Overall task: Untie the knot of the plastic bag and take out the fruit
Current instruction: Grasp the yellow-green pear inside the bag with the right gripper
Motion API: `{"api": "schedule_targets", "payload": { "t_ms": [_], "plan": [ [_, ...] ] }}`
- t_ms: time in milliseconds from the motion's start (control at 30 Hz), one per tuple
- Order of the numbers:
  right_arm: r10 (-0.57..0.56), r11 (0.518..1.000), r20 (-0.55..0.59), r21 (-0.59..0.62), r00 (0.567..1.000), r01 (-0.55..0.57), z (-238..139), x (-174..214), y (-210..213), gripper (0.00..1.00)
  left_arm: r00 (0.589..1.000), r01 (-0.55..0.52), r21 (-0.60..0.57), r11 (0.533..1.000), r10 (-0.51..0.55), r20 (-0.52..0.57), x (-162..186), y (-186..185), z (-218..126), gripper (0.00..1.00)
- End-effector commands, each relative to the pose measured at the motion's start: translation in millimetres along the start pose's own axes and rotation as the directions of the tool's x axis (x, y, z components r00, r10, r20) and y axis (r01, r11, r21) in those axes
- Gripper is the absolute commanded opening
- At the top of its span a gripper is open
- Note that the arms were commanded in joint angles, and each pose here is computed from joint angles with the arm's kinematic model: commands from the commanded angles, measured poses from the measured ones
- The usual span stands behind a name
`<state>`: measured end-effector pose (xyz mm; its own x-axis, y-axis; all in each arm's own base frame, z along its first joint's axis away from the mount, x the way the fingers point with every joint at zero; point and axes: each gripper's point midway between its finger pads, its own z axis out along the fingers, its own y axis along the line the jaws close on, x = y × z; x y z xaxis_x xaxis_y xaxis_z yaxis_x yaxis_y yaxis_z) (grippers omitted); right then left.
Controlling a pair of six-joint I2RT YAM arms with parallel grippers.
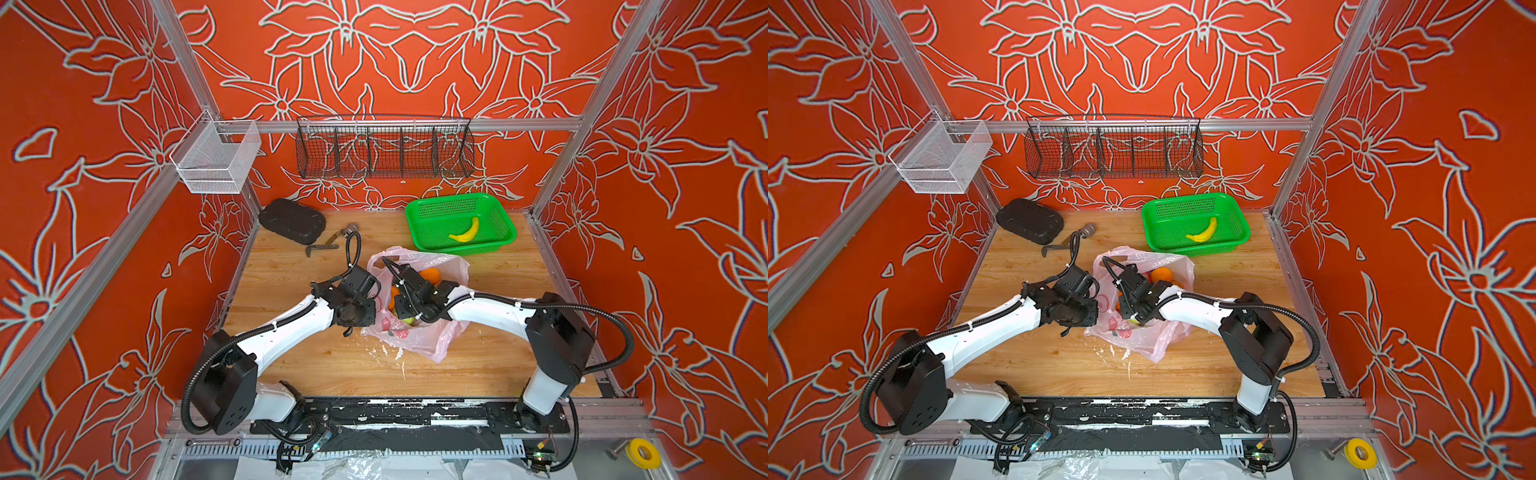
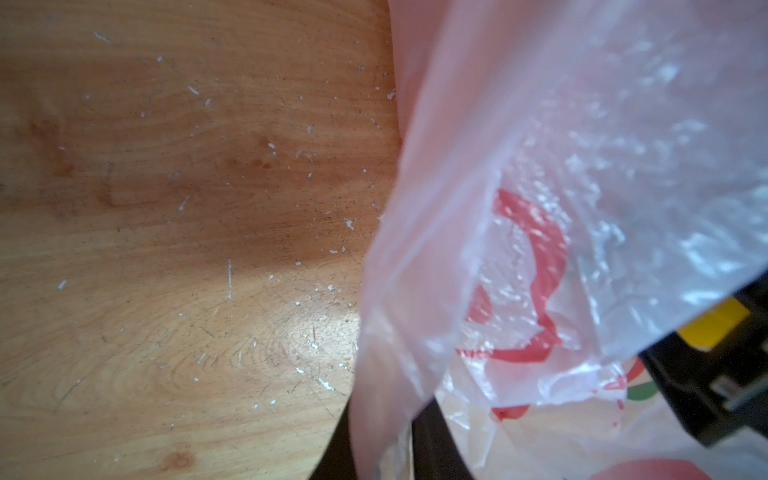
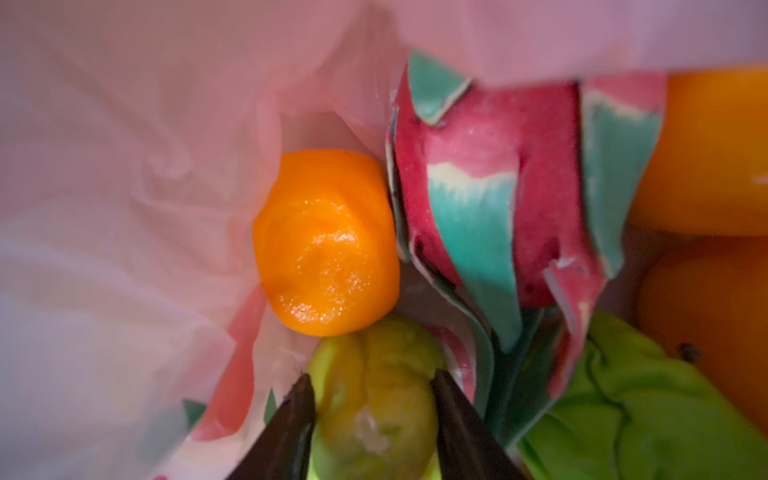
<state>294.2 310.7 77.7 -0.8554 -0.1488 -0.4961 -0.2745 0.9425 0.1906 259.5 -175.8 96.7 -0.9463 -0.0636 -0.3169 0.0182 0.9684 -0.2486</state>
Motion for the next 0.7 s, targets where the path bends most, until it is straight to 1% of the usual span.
{"api": "schedule_targets", "payload": {
  "t_ms": [0,67,133,233,333,433,567,667],
  "plan": [
    [0.018,1.000,-0.034,0.005,0.999,-0.018,8.5,12.0,-5.0,0.39,1.000,0.016,0.002,1.000,-0.016,0.002,2.0,1.5,-4.2,0.22],
    [0.025,1.000,-0.023,0.006,0.999,-0.024,7.1,10.4,-6.5,0.34,1.000,0.014,0.007,1.000,-0.014,-0.001,2.6,0.6,-4.5,0.30],
    [0.037,0.999,-0.006,0.003,0.999,-0.037,4.1,7.7,-7.0,0.30,1.000,0.013,0.018,1.000,-0.013,-0.001,2.8,-1.2,-6.0,0.40],
    [0.055,0.998,0.019,-0.014,0.998,-0.055,-1.2,2.3,-6.4,0.25,1.000,0.010,0.035,0.999,-0.011,0.018,1.1,-3.2,-12.2,0.51],
    [0.072,0.997,0.036,-0.027,0.997,-0.071,-7.5,-2.7,-7.0,0.23,0.999,-0.002,0.056,0.998,-0.001,0.054,-3.4,-5.9,-22.1,0.61],
    [0.093,0.995,0.065,-0.040,0.994,-0.090,-17.9,-10.5,-8.3,0.21,0.995,-0.040,0.090,0.995,0.032,0.090,-7.4,-11.4,-31.8,0.70],
    [0.129,0.990,0.095,-0.071,0.987,-0.122,-31.4,-18.8,-8.9,0.21,0.986,-0.097,0.144,0.985,0.075,0.150,-12.7,-20.3,-43.9,0.73],
    [0.153,0.985,0.124,-0.099,0.980,-0.141,-44.4,-27.2,-8.2,0.21,0.972,-0.142,0.203,0.969,0.098,0.215,-17.4,-30.3,-56.9,0.73]
  ]
}}
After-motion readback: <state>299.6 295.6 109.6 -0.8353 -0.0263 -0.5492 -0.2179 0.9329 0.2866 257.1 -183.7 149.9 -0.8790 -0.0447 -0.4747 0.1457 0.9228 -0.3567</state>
